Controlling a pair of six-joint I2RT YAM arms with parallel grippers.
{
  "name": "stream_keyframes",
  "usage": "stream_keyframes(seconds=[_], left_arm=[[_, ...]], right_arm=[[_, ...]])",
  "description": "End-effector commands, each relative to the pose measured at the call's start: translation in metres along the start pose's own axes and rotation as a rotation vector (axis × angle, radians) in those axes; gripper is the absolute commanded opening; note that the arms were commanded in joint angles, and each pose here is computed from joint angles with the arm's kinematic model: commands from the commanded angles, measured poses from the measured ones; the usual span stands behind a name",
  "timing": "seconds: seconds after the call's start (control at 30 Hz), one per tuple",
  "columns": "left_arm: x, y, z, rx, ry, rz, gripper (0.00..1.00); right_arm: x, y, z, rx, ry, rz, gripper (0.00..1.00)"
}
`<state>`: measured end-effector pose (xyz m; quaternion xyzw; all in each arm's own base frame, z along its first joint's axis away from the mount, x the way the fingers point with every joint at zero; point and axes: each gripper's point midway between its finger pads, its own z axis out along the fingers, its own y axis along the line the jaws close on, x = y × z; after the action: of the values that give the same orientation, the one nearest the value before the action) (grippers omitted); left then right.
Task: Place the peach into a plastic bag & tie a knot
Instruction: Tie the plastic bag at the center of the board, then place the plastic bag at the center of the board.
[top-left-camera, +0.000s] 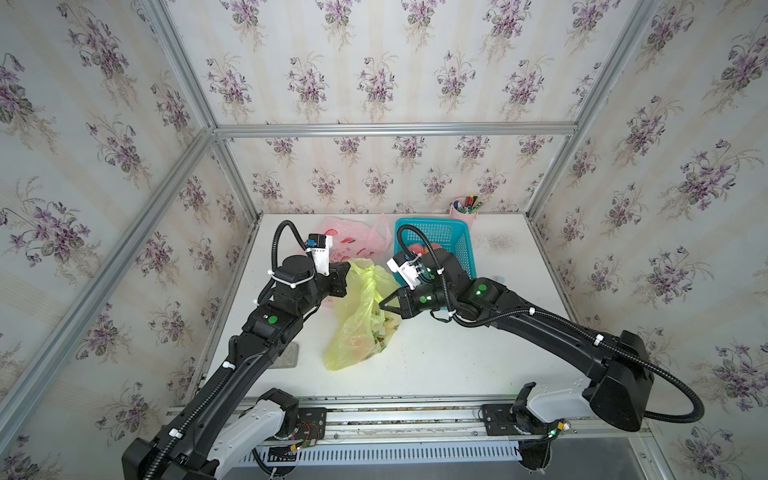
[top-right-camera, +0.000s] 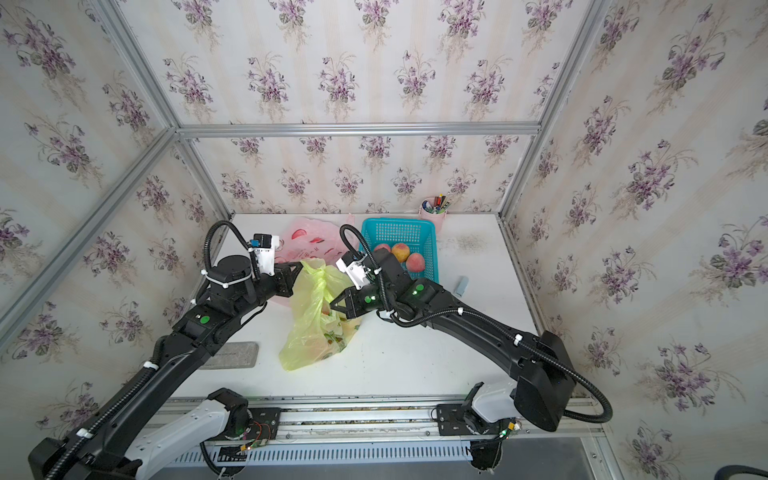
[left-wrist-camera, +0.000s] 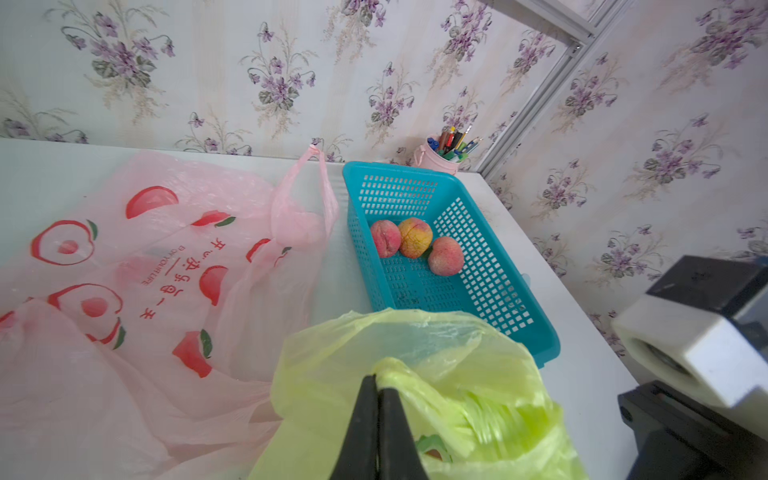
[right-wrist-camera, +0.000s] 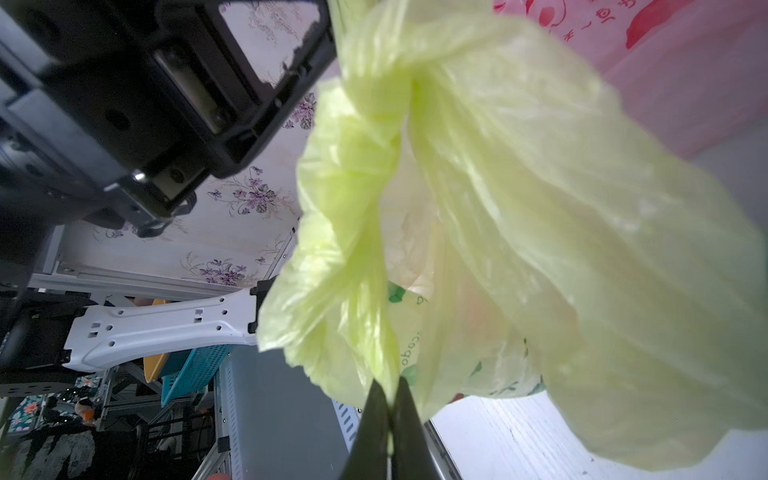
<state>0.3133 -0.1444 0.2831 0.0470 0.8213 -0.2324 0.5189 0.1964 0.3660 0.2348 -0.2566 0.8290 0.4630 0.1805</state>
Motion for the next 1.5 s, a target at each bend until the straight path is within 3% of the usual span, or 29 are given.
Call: stream_keyframes(seconds=[0.0,0.23,0.6,0.93,1.1,1.27,1.47], left_arm=[[-0.007,0.025,-0.002,-0.151,-0.014,0.055,0.00],[-0.015,0.045,-0.002,-0.281,-0.011,0.113,0.00],[-0.024,0.097,0.008,-0.612,0.051,0.238,0.00],[-0.036,0.120,0.006,-0.681,0.054,0.218,0.00],[-0.062,0.098,-0.007,-0.593,-0.011,0.185,0.00],[-0.118,0.086,-0.043,-0.612,-0.100,0.220,0.00],[-0.183,0.141,-0.081,-0.763,-0.201,0.130,0.00]], right_arm=[[0.013,-0.005,0.004,0.001,0.040,0.003,0.00],[0.036,-0.025,0.009,0.046,0.079,0.026,0.00],[0.078,-0.053,0.012,0.082,0.131,0.080,0.00],[0.115,-0.080,-0.006,0.193,0.163,0.097,0.00],[0.080,-0.060,-0.010,0.174,0.114,0.036,0.00],[0.034,-0.023,-0.013,0.102,0.063,-0.046,0.00],[-0.011,-0.010,0.017,0.072,0.061,-0.114,0.00]])
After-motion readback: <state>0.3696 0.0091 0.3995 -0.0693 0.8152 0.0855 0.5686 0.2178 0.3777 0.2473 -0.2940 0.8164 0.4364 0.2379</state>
